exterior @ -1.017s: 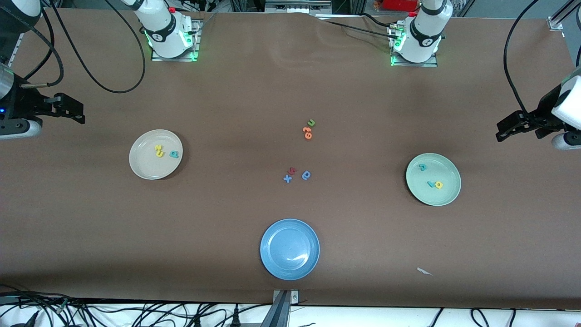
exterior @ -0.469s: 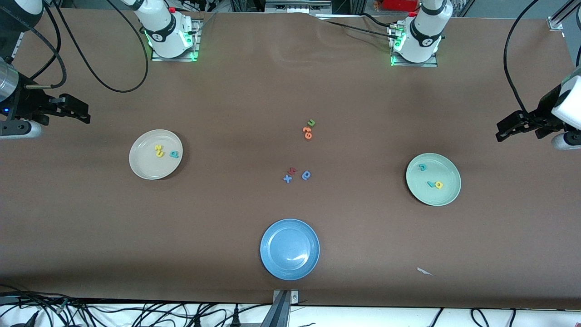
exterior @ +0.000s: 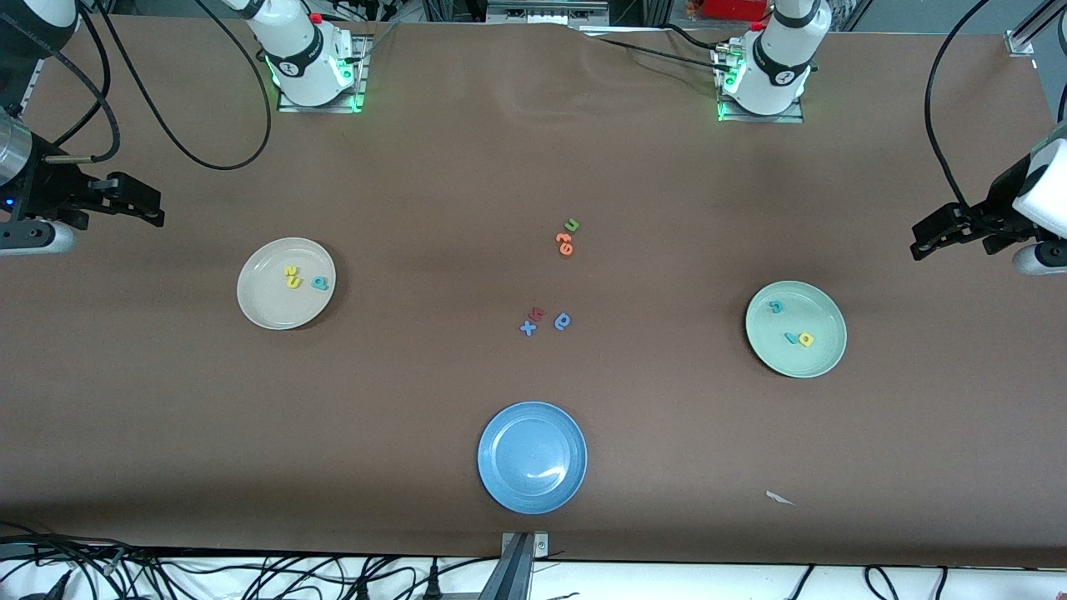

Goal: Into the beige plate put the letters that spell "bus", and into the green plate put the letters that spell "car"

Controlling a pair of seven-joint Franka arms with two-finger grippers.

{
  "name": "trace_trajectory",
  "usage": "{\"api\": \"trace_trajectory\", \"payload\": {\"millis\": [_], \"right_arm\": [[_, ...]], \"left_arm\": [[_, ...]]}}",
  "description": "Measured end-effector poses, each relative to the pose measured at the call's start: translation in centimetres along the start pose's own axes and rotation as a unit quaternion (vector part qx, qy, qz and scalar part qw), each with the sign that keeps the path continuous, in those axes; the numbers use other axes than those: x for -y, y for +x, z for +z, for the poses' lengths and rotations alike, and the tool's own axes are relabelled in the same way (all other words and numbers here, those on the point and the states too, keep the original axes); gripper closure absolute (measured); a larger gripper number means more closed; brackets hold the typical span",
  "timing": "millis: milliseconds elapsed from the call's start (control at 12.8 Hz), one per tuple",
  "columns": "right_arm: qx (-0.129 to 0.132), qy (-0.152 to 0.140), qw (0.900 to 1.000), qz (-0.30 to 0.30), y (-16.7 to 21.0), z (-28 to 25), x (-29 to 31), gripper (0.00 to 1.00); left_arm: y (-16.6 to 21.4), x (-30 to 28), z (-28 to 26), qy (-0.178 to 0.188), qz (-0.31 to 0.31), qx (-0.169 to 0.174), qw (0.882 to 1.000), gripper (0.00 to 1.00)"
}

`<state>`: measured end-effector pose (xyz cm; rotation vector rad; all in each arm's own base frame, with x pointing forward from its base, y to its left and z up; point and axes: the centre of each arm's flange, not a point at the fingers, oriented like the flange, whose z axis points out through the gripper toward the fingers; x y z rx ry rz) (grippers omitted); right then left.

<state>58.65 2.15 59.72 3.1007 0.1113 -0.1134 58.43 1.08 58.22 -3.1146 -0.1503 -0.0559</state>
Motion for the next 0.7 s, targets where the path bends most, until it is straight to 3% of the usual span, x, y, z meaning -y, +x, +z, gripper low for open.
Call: {"api": "trace_trajectory", "payload": {"millis": [704], "right_arm": [[0.000,0.000,1.000,0.005,0.00,0.00,0.00,0.00]], "left_arm": [[0.00,-0.06,0.00,0.000,0.001,0.000,1.000,0.00]]}}
